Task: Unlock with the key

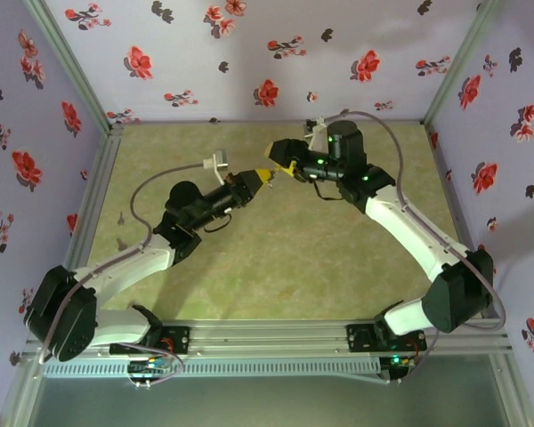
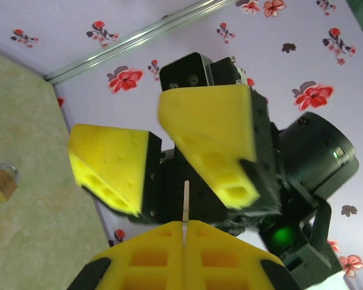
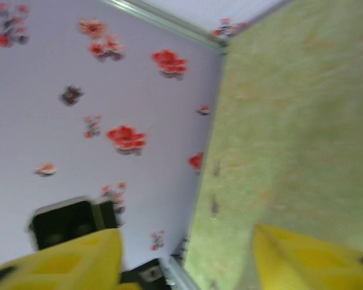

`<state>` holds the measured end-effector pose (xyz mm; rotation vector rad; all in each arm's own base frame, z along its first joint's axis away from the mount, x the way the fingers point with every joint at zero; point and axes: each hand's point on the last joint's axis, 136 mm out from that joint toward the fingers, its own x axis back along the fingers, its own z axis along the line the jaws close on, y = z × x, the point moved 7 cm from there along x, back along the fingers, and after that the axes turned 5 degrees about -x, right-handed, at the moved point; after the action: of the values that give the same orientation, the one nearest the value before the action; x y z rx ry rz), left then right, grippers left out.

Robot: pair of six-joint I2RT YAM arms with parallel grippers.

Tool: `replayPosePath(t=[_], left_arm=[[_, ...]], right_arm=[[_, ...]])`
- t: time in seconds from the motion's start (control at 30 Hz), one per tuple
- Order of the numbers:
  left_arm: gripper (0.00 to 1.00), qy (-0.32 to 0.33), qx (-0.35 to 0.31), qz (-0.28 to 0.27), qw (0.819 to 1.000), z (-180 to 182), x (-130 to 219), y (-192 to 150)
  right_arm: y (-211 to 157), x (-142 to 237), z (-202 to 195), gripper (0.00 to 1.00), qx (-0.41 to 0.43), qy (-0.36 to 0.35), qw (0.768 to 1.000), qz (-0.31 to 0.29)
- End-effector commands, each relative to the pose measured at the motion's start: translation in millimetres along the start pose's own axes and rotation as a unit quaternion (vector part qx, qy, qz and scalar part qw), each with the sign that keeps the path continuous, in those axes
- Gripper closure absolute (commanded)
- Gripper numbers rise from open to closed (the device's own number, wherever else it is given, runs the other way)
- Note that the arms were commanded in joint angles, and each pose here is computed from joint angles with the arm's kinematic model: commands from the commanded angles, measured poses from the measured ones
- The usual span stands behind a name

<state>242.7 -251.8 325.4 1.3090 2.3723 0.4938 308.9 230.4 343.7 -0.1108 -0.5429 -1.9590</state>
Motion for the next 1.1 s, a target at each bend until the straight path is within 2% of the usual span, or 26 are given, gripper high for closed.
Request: replayPosePath(t=[0.0, 0.07, 0.17, 0.27, 0.43, 0.53, 0.77, 1.07], left_arm=[[1.0, 0.02, -0.046, -0.032, 0.998, -4.9, 12.6, 6.7], [1.0, 0.025, -0.062, -0.049, 0.997, -5.4, 16.5, 9.1], [1.0, 0.018, -0.084, -0.061, 0.994, -8.0, 18.3, 10.0], [1.0, 0.009, -0.111, -0.063, 0.992, -11.3, 16.4, 7.8], [1.0, 0.007, -0.139, -0.072, 0.988, -7.7, 14.0, 6.1], [1.0, 0.0, -0.149, -0.078, 0.986, -6.0, 10.6, 5.9], [1.0, -0.013, -0.164, -0.081, 0.983, 2.0, 1.2, 0.2], [1.0, -0.024, -0.185, -0.089, 0.978, 13.7, -9.6, -10.4]], right_arm=[[17.3, 25.3, -37.5, 0.28, 0.015, -0.151, 0.988, -0.022], [28.4, 43.7, -73.0, 0.25, 0.005, -0.252, 0.967, -0.019], [42.9, 68.0, -123.0, 0.22, -0.041, -0.354, 0.934, -0.017], [59.4, 81.1, -163.4, 0.22, -0.078, -0.396, 0.915, -0.02], [91.6, 80.9, -202.0, 0.22, -0.043, -0.488, 0.872, -0.006], [113.4, 68.1, -225.6, 0.21, -0.048, -0.515, 0.856, 0.003], [153.4, 31.2, -268.0, 0.22, -0.068, -0.54, 0.839, 0.001], [179.3, 0.0, -303.2, 0.26, -0.106, -0.532, 0.84, -0.031]])
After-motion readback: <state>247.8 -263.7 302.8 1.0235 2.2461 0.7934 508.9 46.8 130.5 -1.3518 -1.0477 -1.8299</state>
